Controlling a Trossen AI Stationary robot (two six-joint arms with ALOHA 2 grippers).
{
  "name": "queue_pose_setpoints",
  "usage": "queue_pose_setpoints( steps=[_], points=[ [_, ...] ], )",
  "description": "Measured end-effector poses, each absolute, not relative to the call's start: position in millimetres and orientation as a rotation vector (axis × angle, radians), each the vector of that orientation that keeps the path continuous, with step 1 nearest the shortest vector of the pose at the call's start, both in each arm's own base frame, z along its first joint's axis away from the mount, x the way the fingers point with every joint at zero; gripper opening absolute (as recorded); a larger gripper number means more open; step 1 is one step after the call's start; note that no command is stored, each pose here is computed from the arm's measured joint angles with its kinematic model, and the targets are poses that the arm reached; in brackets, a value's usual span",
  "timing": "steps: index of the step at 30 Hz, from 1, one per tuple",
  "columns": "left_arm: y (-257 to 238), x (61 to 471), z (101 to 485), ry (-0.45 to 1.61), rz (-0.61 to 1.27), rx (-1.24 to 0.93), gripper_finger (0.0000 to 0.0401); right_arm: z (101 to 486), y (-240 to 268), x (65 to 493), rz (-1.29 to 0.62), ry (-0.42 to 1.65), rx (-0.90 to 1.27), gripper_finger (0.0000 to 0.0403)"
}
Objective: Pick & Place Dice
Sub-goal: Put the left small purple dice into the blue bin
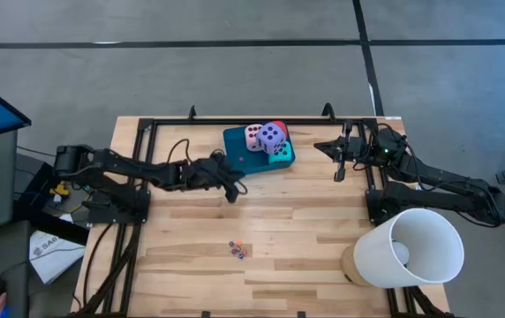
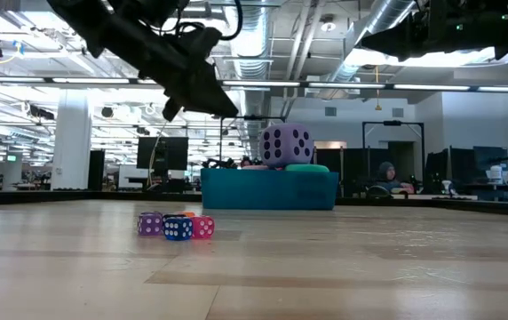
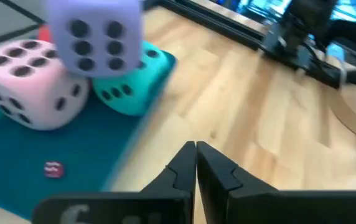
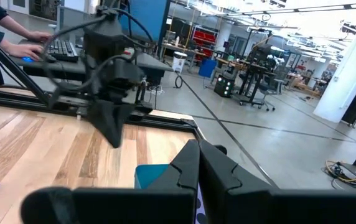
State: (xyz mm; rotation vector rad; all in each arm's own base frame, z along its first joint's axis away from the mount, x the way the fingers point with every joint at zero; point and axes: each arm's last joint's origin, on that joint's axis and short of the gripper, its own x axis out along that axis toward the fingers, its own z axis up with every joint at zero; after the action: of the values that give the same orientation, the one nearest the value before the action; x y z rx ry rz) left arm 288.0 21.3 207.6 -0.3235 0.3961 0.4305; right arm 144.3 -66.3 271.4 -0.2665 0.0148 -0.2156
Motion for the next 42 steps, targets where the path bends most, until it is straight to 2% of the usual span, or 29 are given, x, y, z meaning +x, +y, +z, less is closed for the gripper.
queue_pose_setpoints(
  steps=[6,12,21,42],
  points=[
    [-6,286,202,0.452,0.377,-0.395,0.0001,271,-66,144,-0.216,0.015,-0.266,0.0],
    [-34,278,196,0.505,0.416,-0.425,0.0,271,-66,144,-0.216,0.015,-0.267,0.0],
    [-66,270,195,0.487,0.415,-0.472,0.0,271,-66,144,-0.215,0.015,-0.267,0.0],
    [-91,271,203,0.437,0.384,-0.537,0.0,270,-66,144,-0.214,0.023,-0.211,0.0]
  ],
)
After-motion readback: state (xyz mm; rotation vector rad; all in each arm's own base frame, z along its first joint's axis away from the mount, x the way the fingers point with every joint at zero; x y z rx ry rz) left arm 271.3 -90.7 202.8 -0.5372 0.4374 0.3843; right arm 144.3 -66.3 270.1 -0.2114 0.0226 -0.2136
